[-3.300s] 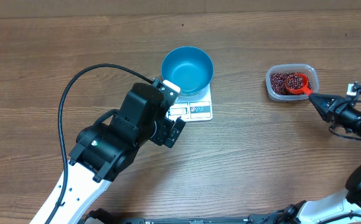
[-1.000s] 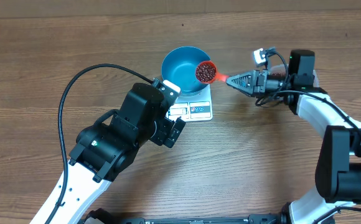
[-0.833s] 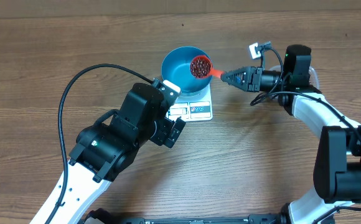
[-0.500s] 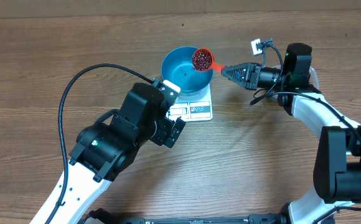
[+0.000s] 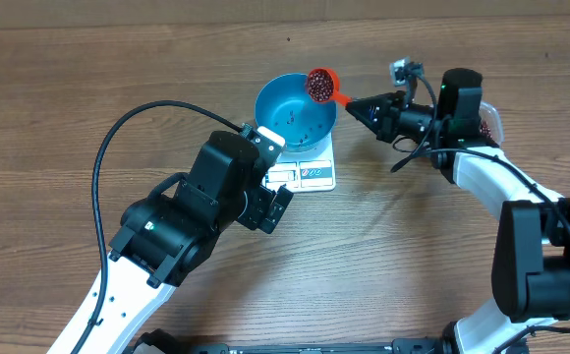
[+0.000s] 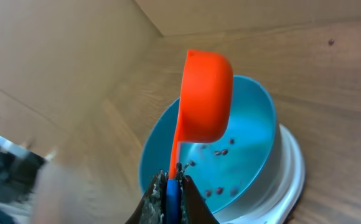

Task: Scoop item into bowl and weigh 150g on scale
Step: 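Tilt the scoop to pour the beans into the teal bowl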

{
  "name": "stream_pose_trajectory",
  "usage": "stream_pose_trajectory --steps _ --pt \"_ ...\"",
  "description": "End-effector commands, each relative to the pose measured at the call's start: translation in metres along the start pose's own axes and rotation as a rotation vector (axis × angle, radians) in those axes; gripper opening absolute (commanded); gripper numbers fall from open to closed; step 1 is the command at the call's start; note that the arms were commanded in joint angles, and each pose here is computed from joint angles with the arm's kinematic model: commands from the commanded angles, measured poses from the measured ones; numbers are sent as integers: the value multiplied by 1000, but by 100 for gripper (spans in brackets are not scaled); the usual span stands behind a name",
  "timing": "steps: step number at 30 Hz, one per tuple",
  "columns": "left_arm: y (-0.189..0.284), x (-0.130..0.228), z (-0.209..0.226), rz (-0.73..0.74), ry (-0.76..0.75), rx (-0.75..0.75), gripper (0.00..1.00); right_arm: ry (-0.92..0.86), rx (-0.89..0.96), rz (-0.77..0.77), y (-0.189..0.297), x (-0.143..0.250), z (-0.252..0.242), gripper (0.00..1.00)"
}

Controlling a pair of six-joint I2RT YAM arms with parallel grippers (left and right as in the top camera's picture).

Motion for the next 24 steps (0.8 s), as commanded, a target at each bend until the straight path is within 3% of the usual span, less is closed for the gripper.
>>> stream_pose_trajectory --steps 1,24 --pt "-2 0 0 1 -12 11 100 133 61 -24 -7 -4 -2 4" --pt "-2 0 0 1 -12 11 100 835 72 2 -11 -3 0 4"
Point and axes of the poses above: each gripper's point midway between its finger pads, its own y axis back along the fingers, its own z axis along the line the jaws close on, x = y × z, the point moved 6 cm from there along y, back along the fingers, and after that the axes turned 13 degrees about -y, right-handed, at the moved point
